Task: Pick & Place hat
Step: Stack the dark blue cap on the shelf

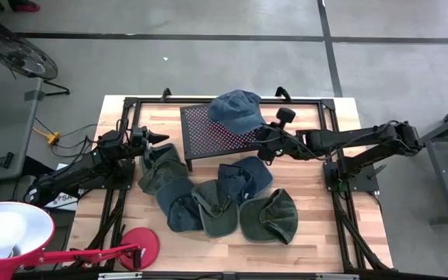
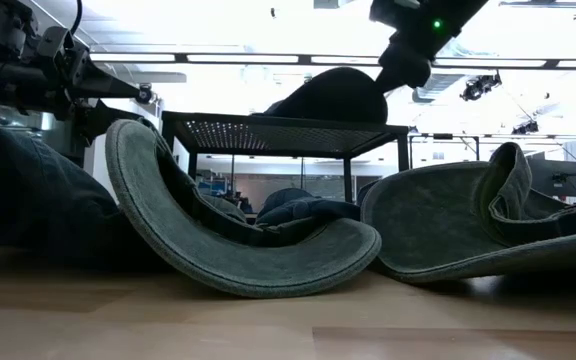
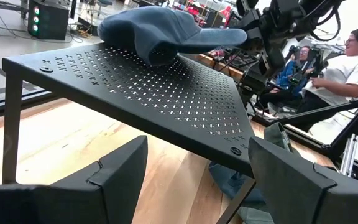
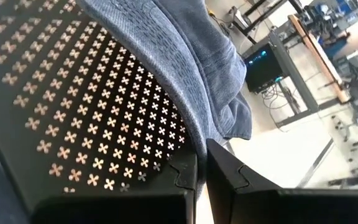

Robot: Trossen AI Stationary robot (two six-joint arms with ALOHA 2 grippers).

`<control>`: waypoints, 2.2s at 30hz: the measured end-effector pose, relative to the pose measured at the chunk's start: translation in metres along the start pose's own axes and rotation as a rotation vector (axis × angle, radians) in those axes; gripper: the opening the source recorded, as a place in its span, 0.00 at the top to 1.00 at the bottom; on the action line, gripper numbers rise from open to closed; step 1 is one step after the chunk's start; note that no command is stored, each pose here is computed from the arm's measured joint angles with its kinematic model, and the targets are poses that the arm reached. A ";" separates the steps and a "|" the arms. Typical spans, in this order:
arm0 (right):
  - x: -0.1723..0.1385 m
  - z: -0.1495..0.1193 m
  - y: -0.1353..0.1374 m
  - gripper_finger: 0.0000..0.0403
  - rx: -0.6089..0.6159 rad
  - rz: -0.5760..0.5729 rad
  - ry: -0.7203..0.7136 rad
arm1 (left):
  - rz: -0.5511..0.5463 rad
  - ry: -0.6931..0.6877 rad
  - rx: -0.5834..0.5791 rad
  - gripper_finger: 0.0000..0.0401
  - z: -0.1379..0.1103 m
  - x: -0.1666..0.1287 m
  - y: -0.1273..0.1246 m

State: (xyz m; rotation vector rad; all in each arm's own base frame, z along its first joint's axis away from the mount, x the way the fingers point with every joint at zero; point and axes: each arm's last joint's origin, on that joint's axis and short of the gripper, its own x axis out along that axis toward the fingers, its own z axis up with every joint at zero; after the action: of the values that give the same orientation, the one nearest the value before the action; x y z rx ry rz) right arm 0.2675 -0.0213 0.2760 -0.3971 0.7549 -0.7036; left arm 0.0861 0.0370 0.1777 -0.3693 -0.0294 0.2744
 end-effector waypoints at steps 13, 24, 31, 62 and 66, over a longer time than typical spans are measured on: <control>-0.002 0.003 0.002 0.99 0.104 0.011 -0.023 | 0.000 0.000 0.000 0.31 0.000 0.000 0.000; 0.001 0.006 0.004 0.99 -0.009 -0.031 -0.040 | 0.000 0.000 0.000 0.31 0.000 0.000 0.000; 0.009 0.004 0.012 0.99 -0.011 -0.045 -0.012 | 0.001 -0.001 0.000 0.31 0.000 0.000 0.000; 0.010 -0.005 0.014 0.78 -0.029 0.014 0.054 | 0.001 0.000 0.000 0.31 0.000 0.000 0.000; 0.009 -0.005 0.016 0.72 -0.015 0.086 0.049 | 0.001 0.000 0.000 0.31 0.000 0.000 0.000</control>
State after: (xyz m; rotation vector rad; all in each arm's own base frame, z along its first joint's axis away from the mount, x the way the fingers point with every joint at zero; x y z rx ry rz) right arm 0.2758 -0.0168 0.2589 -0.3596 0.8195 -0.6293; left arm 0.0861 0.0370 0.1777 -0.3694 -0.0294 0.2751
